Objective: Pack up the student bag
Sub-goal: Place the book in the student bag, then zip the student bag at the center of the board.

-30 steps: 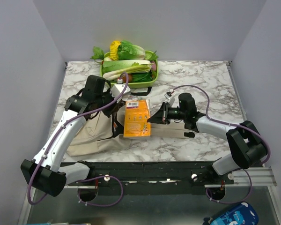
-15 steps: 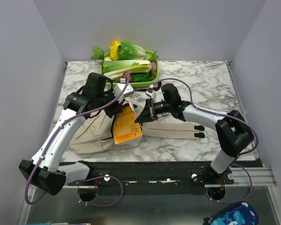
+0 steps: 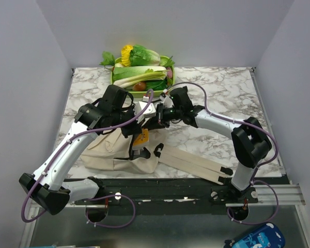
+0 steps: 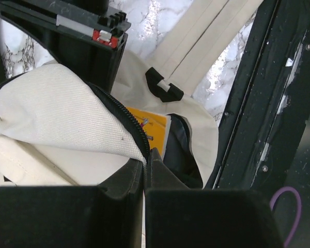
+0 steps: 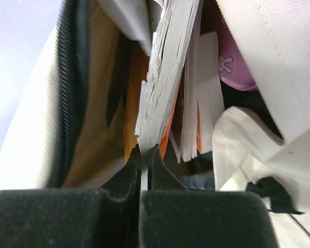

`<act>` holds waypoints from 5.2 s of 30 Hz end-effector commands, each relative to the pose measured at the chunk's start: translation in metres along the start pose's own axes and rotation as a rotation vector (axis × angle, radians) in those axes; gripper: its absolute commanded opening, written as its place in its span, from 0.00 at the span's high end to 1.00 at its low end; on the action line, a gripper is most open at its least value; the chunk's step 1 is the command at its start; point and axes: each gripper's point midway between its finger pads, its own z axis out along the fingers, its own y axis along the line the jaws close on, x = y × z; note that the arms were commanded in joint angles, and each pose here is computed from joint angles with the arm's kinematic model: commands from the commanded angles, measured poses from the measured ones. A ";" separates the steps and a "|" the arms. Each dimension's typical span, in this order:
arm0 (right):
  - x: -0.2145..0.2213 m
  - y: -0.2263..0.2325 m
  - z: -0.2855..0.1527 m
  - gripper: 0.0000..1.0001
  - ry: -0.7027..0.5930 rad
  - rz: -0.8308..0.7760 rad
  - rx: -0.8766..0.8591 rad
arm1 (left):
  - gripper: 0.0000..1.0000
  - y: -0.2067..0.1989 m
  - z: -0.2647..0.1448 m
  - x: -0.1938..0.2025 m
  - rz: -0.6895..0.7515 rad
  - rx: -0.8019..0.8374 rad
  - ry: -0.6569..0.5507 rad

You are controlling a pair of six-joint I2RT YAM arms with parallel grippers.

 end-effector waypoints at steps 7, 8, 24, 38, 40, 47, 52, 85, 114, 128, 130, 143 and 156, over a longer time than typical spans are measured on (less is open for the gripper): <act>-0.018 0.064 0.053 0.99 -0.072 -0.069 -0.003 | 1.00 -0.006 0.012 -0.035 0.052 0.051 -0.123; -0.010 0.056 0.065 0.99 -0.028 -0.059 0.017 | 1.00 -0.002 0.014 -0.037 0.051 0.038 -0.128; 0.030 -0.036 0.000 0.32 -0.047 -0.623 0.158 | 0.96 0.008 0.010 -0.032 0.032 -0.032 -0.114; 0.065 0.016 -0.066 0.41 -0.385 -1.380 -0.157 | 0.92 -0.029 -0.005 0.004 0.062 0.059 -0.056; 0.078 0.029 -0.070 0.41 -0.430 -1.494 -0.202 | 0.92 -0.036 -0.008 0.013 0.063 0.075 -0.043; 0.100 0.044 -0.039 0.42 -0.366 -1.735 -0.243 | 0.92 -0.036 0.002 0.032 -0.003 0.047 -0.042; 0.113 0.057 -0.019 0.42 -0.229 -1.842 -0.297 | 0.92 -0.029 0.003 0.028 -0.011 0.024 -0.049; 0.139 0.009 0.039 0.50 0.165 -1.974 -0.197 | 0.92 -0.028 0.001 0.023 -0.027 -0.001 -0.082; 0.158 -0.007 0.040 0.99 0.359 -2.028 -0.161 | 0.91 -0.026 0.001 0.021 -0.039 -0.010 -0.087; 0.157 -0.003 0.006 0.99 0.213 -1.915 -0.068 | 0.22 -0.020 -0.005 0.037 -0.035 -0.074 -0.025; 0.158 -0.008 0.003 0.99 0.209 -1.898 -0.052 | 0.20 -0.024 -0.010 0.043 -0.023 -0.068 -0.008; 0.155 -0.009 -0.014 0.99 0.118 -1.822 -0.004 | 0.37 -0.052 0.000 0.103 0.083 0.060 0.114; 0.141 0.009 -0.029 0.99 0.021 -1.827 0.048 | 0.33 -0.057 0.033 0.124 0.153 0.173 0.120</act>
